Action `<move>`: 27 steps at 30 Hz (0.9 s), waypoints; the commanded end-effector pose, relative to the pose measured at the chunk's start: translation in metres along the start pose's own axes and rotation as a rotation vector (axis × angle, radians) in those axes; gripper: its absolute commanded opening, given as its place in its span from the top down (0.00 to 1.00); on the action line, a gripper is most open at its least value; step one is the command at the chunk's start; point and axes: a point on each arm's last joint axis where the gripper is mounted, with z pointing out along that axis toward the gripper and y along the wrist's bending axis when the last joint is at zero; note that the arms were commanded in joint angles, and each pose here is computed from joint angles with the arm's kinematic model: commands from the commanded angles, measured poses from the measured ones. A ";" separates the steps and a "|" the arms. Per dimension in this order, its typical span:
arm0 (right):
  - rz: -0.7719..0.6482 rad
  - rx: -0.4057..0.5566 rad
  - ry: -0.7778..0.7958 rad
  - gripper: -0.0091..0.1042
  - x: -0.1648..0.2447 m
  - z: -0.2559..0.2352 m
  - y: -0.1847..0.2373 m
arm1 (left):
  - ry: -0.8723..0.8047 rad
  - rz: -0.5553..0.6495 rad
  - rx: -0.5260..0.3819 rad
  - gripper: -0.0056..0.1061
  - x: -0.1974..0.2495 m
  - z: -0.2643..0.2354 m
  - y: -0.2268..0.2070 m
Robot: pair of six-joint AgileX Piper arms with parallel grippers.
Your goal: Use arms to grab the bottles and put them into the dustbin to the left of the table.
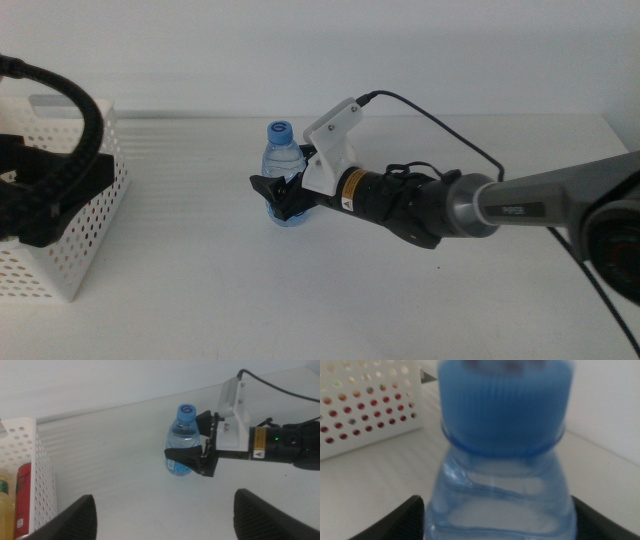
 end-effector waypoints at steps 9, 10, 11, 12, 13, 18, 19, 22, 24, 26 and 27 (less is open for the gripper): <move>-0.027 0.010 -0.143 0.28 -0.070 -0.093 0.008 | -0.094 -0.020 0.000 0.14 -0.013 -0.004 -0.001; -0.026 0.015 -0.145 0.28 -0.073 -0.103 0.008 | -0.094 -0.020 0.000 0.14 -0.013 -0.004 -0.001; -0.026 0.022 -0.147 0.28 -0.077 -0.115 0.009 | -0.094 -0.020 0.000 0.14 -0.013 -0.004 -0.001; -0.017 0.028 -0.154 0.28 -0.082 -0.127 0.011 | -0.094 -0.020 0.000 0.14 -0.013 -0.004 -0.001; -0.004 0.031 -0.163 0.28 -0.087 -0.139 0.014 | -0.094 -0.020 0.000 0.14 -0.013 -0.004 -0.001; -0.011 0.053 -0.143 0.28 -0.107 -0.187 0.032 | -0.094 -0.020 0.000 0.14 -0.013 -0.004 -0.001; -0.014 0.058 -0.132 0.28 -0.110 -0.194 0.035 | -0.094 -0.020 0.000 0.14 -0.013 -0.004 -0.001; -0.015 0.092 -0.095 0.28 -0.122 -0.221 0.042 | -0.094 -0.020 0.000 0.14 -0.013 -0.004 -0.001; -0.002 0.124 -0.086 0.28 -0.131 -0.239 0.045 | -0.094 -0.020 0.000 0.14 -0.013 -0.004 -0.001; 0.036 0.173 -0.092 0.28 -0.140 -0.255 0.047 | -0.094 -0.020 0.000 0.14 -0.013 -0.004 -0.001; 0.073 0.210 -0.106 0.28 -0.146 -0.264 0.046 | -0.094 -0.020 0.000 0.14 -0.013 -0.004 -0.001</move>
